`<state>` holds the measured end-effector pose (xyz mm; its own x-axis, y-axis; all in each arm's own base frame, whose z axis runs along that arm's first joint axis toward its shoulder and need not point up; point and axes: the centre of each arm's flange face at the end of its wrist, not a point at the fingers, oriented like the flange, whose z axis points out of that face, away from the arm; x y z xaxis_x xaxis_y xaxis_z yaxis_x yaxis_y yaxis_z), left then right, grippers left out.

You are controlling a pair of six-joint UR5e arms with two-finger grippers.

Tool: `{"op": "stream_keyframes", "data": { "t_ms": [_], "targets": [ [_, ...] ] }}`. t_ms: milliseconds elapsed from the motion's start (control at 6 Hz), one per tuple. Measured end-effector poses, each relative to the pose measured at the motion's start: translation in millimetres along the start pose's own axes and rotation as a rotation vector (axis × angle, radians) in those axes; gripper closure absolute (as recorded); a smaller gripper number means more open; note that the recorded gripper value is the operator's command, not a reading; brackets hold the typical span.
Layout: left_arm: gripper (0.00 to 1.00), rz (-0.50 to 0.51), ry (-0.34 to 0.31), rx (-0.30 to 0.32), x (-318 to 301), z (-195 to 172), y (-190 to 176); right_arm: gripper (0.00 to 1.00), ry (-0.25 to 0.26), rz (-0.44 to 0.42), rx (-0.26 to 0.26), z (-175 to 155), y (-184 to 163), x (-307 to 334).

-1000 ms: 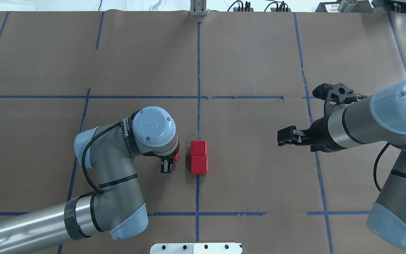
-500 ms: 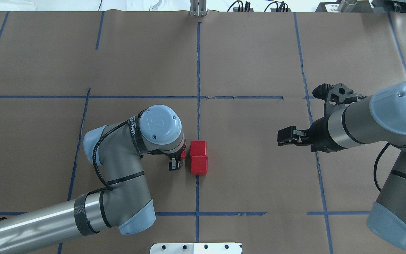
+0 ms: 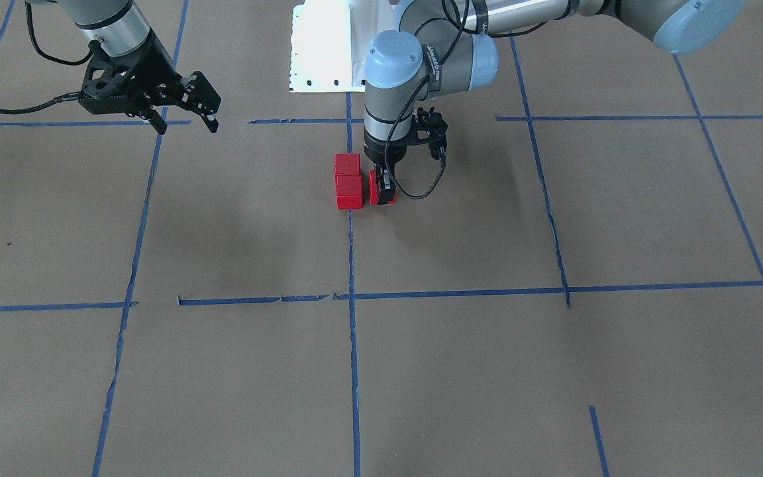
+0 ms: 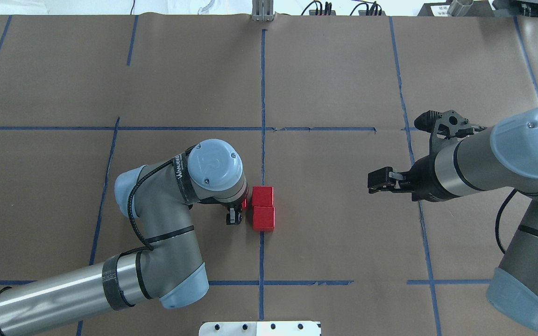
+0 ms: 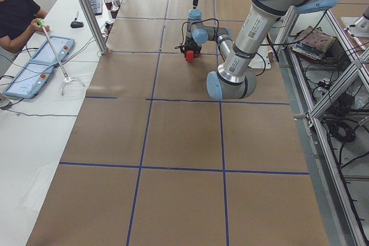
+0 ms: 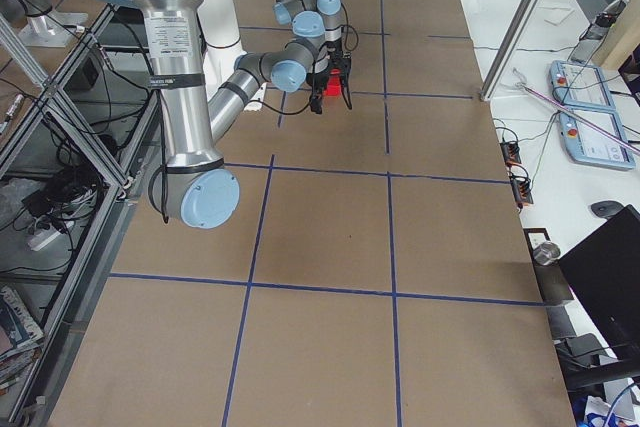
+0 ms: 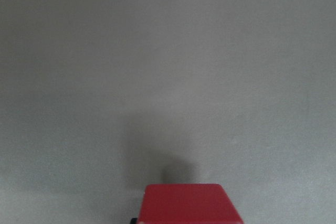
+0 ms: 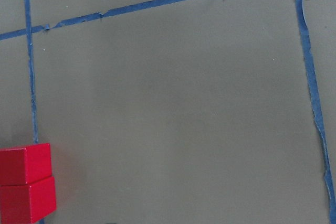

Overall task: Form red blocks into L shape at center
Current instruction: 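Lower the cube beside the pair's end and open the left gripper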

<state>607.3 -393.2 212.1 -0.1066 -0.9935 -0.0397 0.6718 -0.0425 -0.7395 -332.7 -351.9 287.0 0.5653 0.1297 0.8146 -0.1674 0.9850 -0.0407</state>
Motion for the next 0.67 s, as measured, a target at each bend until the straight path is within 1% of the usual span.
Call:
{"op": "stream_keyframes", "data": {
  "t_ms": [333,667],
  "targets": [
    [1.00,-0.022,-0.002,0.008,4.2,5.2,11.7,0.00,-0.001,0.000,0.001,-0.5,-0.1,-0.1],
    [0.99,-0.027,-0.002,0.012,6.0,7.1,13.9,0.00,-0.001,0.000,0.001,-0.6,-0.1,-0.1]
  ]
}}
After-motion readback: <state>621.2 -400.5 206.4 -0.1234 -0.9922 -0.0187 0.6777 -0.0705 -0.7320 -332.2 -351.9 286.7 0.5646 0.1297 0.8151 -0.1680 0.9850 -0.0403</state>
